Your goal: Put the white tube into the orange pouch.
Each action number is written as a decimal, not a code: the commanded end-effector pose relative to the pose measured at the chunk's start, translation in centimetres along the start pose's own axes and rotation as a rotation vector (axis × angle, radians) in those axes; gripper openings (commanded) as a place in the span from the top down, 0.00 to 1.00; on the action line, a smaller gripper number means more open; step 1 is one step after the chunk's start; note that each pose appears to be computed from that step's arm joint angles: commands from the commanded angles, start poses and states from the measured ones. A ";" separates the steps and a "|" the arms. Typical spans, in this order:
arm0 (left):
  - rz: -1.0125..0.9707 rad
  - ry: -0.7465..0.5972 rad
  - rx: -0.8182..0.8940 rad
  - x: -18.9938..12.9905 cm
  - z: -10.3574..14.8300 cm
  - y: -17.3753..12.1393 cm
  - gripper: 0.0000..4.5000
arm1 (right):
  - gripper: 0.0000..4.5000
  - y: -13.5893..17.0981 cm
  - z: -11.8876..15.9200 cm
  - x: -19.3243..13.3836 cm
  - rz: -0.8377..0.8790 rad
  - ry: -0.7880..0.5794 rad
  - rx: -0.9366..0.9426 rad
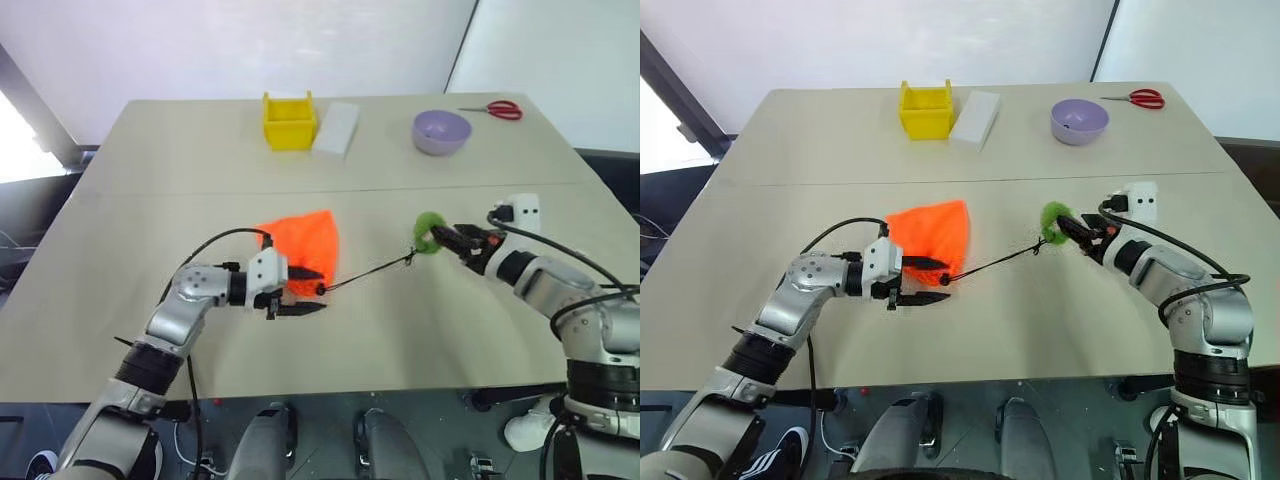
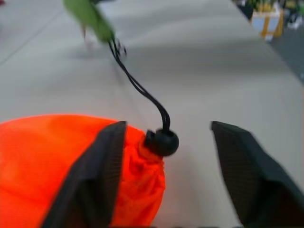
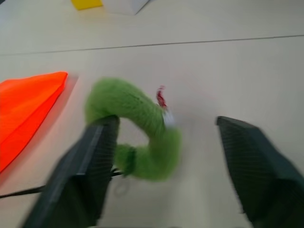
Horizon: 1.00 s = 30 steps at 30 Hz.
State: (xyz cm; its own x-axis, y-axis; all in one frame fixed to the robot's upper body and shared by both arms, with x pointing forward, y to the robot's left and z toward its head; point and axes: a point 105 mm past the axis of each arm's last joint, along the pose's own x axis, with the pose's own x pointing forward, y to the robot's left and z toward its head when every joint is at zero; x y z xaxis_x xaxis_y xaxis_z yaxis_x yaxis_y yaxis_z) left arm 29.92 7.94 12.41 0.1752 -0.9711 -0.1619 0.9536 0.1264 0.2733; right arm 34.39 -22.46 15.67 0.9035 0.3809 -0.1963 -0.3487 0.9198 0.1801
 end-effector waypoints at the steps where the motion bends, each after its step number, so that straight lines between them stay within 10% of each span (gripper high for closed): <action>1: 0.041 -0.092 -0.034 -1.1 2.2 0.4 0.01 | 0.00 0.6 1.0 -0.6 0.032 -0.010 -0.067; 9: 0.215 -0.237 -0.241 -5.2 4.8 2.2 0.01 | 0.00 2.3 1.3 -2.3 0.186 -0.029 -0.226; 16: 0.560 -0.071 -0.284 -13.1 -0.1 3.6 0.01 | 0.00 5.9 -3.0 -5.0 0.358 0.045 -0.406; 30: 0.817 0.151 -0.242 -20.2 -4.0 1.2 0.01 | 0.00 1.1 -4.0 -9.5 0.289 0.118 -0.524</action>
State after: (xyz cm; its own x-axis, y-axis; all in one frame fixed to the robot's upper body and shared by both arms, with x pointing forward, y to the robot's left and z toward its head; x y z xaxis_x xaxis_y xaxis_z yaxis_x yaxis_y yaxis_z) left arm 28.43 27.80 11.09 0.8217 -0.5478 -0.1572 0.5659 0.8171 0.1102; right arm 24.29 -24.54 12.47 0.7254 0.5934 -0.3487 -0.6760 0.7095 -0.1991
